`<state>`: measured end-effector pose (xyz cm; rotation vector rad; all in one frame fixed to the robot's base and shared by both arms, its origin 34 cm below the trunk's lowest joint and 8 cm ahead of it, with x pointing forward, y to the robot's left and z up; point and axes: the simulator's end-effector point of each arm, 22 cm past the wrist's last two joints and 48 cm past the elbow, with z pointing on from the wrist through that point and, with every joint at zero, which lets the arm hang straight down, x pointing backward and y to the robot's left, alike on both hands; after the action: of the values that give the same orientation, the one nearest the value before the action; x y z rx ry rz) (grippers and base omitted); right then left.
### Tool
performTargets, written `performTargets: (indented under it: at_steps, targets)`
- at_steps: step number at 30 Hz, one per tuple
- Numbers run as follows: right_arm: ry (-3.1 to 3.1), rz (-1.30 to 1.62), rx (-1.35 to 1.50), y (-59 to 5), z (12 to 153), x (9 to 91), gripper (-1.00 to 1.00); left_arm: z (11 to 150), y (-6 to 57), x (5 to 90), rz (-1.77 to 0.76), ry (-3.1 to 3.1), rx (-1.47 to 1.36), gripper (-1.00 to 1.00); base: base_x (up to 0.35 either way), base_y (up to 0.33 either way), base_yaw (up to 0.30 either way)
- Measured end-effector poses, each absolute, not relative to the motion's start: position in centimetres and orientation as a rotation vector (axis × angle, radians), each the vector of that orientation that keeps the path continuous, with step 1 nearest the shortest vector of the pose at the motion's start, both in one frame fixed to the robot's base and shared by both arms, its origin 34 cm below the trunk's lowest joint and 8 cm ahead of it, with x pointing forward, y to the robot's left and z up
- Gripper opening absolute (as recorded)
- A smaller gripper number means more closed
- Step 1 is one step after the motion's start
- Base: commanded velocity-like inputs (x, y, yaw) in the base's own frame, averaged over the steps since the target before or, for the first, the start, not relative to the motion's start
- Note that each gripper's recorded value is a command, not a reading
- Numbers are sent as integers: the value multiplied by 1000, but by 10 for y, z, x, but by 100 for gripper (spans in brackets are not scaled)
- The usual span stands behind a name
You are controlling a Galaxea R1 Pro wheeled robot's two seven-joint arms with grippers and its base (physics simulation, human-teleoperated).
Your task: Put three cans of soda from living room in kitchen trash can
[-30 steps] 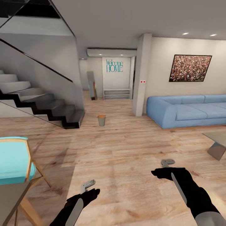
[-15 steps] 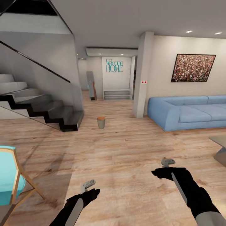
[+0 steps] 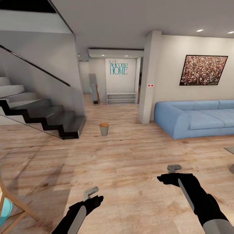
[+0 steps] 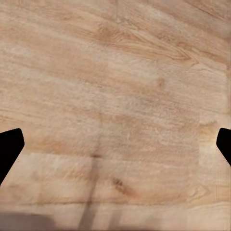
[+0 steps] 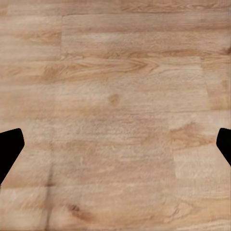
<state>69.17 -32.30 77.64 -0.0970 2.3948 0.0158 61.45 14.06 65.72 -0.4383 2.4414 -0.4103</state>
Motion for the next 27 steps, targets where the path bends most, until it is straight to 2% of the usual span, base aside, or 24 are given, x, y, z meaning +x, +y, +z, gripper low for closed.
performTargets:
  at_steps: [15,27]
  targets:
    - [2389,21,-95,-320,780,693,100,657,141,615,-409,2441,-439,100,347,0,8]
    - [2401,21,-90,-321,775,691,100,657,141,615,-409,2441,-439,100,347,0,227]
